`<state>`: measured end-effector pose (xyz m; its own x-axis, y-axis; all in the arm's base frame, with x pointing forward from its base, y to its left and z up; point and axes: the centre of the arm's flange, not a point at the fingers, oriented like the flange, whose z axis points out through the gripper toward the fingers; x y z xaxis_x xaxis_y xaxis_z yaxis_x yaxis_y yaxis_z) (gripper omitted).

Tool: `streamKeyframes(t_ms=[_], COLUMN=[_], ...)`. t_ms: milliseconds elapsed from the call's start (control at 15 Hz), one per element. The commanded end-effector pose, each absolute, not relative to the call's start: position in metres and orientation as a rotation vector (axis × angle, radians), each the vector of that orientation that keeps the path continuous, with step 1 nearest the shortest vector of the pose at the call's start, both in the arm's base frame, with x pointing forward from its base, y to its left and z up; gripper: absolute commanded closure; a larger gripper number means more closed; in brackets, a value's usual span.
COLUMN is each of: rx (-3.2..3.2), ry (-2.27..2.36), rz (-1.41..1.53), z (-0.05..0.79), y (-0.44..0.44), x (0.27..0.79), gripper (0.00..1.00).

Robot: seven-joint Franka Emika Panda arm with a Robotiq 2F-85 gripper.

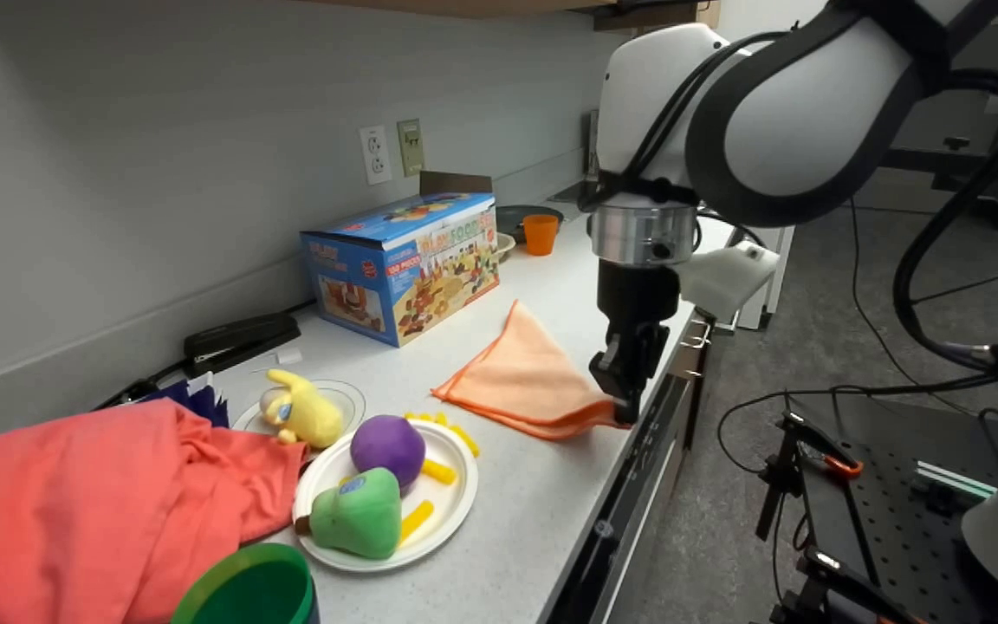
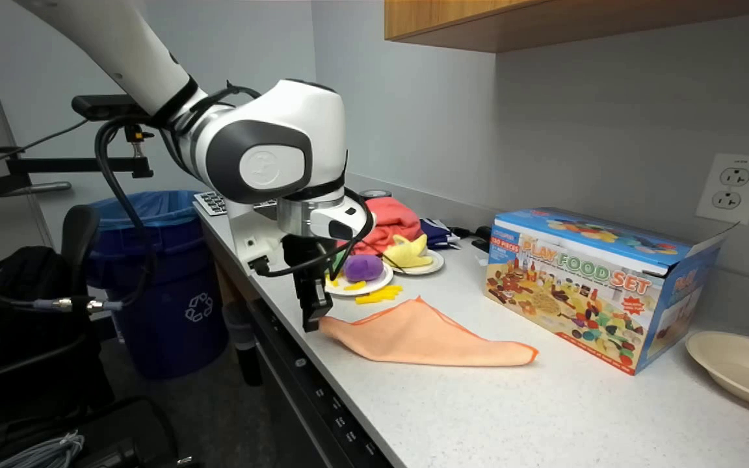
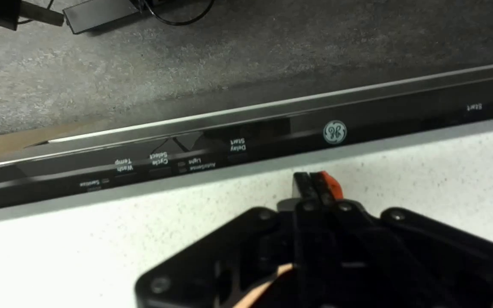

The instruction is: Fold the peach towel into a triangle thrice

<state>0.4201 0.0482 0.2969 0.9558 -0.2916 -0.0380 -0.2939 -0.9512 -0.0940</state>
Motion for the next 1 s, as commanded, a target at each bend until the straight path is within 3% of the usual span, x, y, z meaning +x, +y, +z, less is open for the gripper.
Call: streamKeyframes(t_ms=[0,933], rx=[-3.005,-3.148], ry=[0.509,0.697], rz=[-0.083,-0.501], z=[0.335,0.339], y=[0.021,-0.060], x=[0.439,0.525], gripper=[1.00,1.00])
